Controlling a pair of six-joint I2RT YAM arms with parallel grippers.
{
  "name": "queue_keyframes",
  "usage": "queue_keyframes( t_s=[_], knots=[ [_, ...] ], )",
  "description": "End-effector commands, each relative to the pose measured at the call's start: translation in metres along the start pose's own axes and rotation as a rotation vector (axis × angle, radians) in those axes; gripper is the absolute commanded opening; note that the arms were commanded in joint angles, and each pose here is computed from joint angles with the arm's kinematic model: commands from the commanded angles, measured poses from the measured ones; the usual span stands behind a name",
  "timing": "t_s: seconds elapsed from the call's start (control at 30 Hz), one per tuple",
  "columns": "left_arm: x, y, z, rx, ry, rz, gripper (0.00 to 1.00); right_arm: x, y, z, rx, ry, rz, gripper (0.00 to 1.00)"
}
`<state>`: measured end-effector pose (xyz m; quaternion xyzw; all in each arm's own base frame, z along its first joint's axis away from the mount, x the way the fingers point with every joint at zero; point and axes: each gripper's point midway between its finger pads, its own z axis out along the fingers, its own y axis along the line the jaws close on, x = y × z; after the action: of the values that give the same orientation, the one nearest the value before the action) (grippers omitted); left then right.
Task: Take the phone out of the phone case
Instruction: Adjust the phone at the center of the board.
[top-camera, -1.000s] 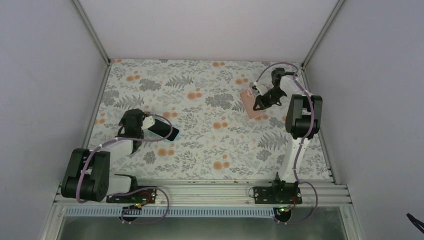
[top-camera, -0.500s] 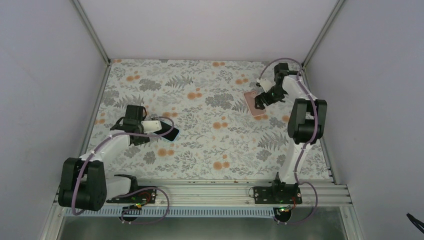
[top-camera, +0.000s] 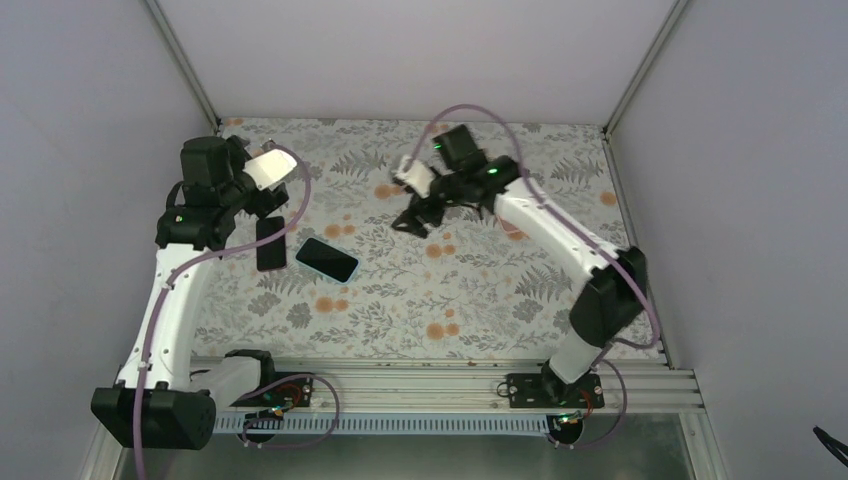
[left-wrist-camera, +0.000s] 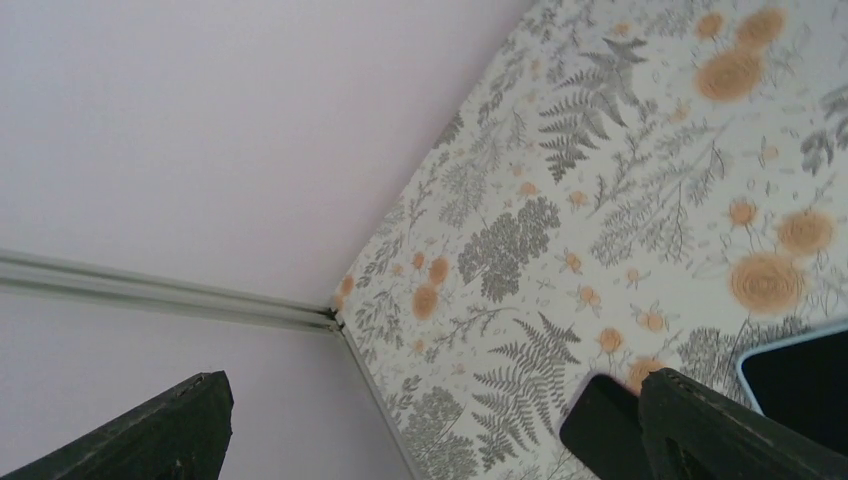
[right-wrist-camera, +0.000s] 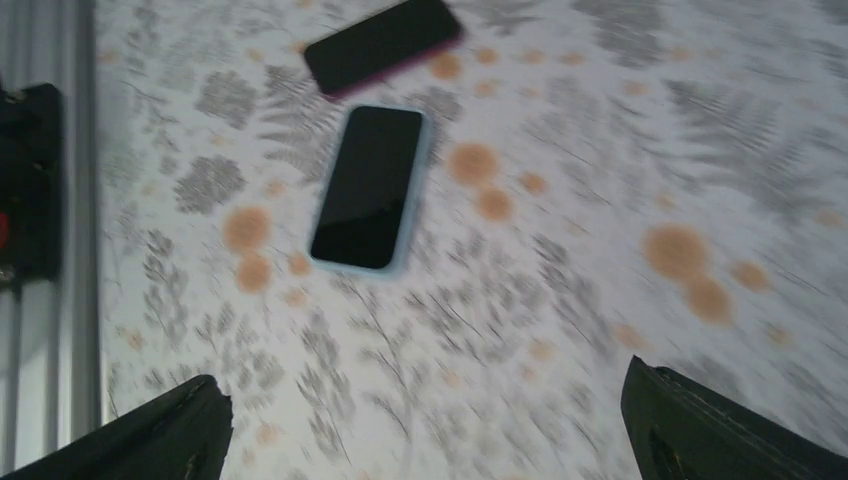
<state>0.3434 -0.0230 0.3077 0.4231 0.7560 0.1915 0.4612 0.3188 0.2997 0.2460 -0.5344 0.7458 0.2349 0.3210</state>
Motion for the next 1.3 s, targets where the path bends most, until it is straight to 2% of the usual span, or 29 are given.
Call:
queue_keyframes(
  t_s=[0.0, 0.07, 0.23, 0.4, 0.63, 0.8, 0.87, 0.9, 0.93, 0.97, 1.0, 1.1, 1.27],
  knots=[
    [-0.004, 0.013, 0.005, -0.056, -0.034, -0.17, 1.0, -0.018, 0.025, 0.078, -0.05, 0.035, 0.071, 1.0],
    [0.001, 0.02, 0.005, -0.103, -0.021, -0.205, 1.0, -0.019, 0.037, 0.107, -0.104, 0.06, 0.059, 1.0],
    [0.014, 0.032, 0.003, -0.183, 0.004, -0.259, 1.0, -0.013, 0.061, 0.174, -0.106, 0.105, -0.014, 1.0],
    [0.026, 0.042, 0.002, -0.223, 0.028, -0.316, 1.0, -0.006, 0.078, 0.226, -0.152, 0.159, -0.041, 1.0],
    [0.042, 0.037, 0.01, -0.219, 0.054, -0.354, 1.0, -0.008, 0.093, 0.256, -0.171, 0.17, -0.054, 1.0],
    [0.046, 0.039, 0.014, -0.236, 0.054, -0.374, 1.0, -0.017, 0.095, 0.263, -0.175, 0.128, -0.074, 0.98],
    [0.048, 0.041, 0.015, -0.247, 0.061, -0.383, 1.0, -0.019, 0.105, 0.265, -0.204, 0.12, -0.1, 0.72],
    [0.048, 0.043, 0.015, -0.253, 0.064, -0.385, 1.0, -0.019, 0.111, 0.267, -0.217, 0.122, -0.114, 0.53],
    [0.048, 0.044, 0.015, -0.258, 0.063, -0.389, 1.0, -0.02, 0.119, 0.268, -0.238, 0.126, -0.13, 0.22],
    [0.049, 0.045, 0.014, -0.263, 0.064, -0.389, 1.0, -0.02, 0.126, 0.269, -0.256, 0.134, -0.145, 0.06],
    [0.049, 0.046, 0.014, -0.266, 0.063, -0.389, 1.0, -0.022, 0.134, 0.271, -0.265, 0.139, -0.165, 0.04],
    [0.051, 0.047, 0.013, -0.278, 0.069, -0.394, 1.0, -0.013, 0.155, 0.283, -0.267, 0.174, -0.223, 0.03],
    [0.053, 0.047, 0.008, -0.291, 0.066, -0.408, 1.0, -0.014, 0.172, 0.303, -0.25, 0.154, -0.252, 0.03]
  ],
)
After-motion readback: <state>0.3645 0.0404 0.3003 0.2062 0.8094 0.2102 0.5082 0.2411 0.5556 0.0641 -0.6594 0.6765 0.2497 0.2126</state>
